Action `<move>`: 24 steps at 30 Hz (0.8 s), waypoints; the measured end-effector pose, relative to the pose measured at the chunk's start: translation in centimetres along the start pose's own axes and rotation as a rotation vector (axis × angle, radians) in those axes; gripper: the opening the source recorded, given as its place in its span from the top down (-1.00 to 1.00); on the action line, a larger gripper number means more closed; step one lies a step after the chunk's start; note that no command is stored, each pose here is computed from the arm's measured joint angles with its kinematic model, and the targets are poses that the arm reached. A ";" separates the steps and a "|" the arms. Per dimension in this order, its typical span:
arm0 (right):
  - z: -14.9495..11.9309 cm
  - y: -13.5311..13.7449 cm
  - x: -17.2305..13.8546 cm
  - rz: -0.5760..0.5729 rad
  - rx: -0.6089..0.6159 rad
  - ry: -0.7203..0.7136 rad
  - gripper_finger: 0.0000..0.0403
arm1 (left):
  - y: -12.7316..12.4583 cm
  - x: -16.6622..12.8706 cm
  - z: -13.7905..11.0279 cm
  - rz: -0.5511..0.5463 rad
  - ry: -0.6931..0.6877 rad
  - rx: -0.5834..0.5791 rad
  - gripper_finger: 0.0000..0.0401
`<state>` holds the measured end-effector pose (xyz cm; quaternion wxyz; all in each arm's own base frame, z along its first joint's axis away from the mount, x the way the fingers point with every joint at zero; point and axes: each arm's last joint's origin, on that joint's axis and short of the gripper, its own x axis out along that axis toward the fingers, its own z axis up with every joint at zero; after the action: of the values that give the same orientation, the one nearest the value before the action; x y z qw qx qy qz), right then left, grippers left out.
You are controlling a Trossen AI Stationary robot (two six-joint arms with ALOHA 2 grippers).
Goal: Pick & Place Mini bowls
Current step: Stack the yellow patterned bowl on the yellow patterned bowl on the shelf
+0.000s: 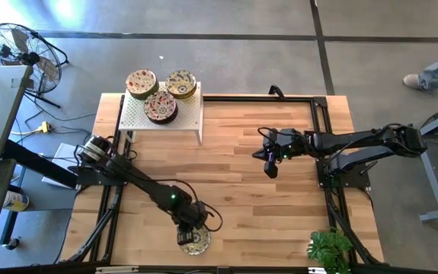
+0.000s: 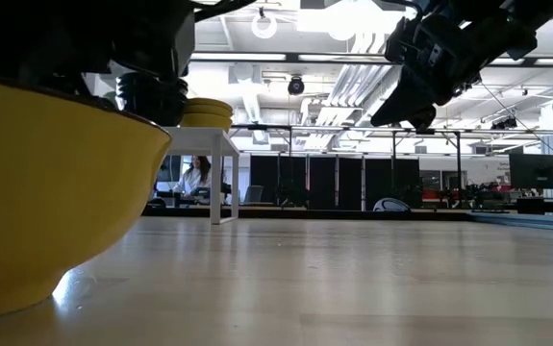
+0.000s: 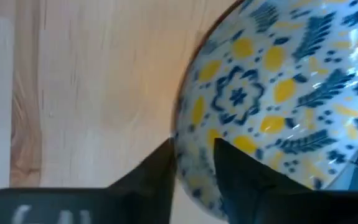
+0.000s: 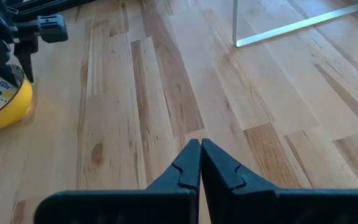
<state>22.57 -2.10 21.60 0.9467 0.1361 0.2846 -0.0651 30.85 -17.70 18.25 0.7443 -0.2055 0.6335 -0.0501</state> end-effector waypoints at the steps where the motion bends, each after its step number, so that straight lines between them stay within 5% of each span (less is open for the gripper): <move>1: 0.0 0.0 0.0 0.000 0.000 0.001 0.99 | 0.0 0.0 0.0 0.007 0.000 -0.002 0.54; 6: -0.1 0.0 0.0 0.000 0.000 0.006 1.00 | 0.8 -0.7 0.1 0.038 0.016 -0.043 0.94; 13: -0.1 0.0 0.0 0.000 -0.002 0.006 1.00 | 4.2 -4.4 0.6 0.192 -0.038 -0.156 0.96; 24: -0.1 0.0 0.0 -0.001 0.008 0.012 0.99 | 10.5 -6.8 -1.5 0.130 -0.170 -0.475 0.97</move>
<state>22.50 -2.09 21.51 0.9444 0.1402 0.2901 -0.0659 26.18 -6.19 20.50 0.7274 -0.3370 0.5744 0.1655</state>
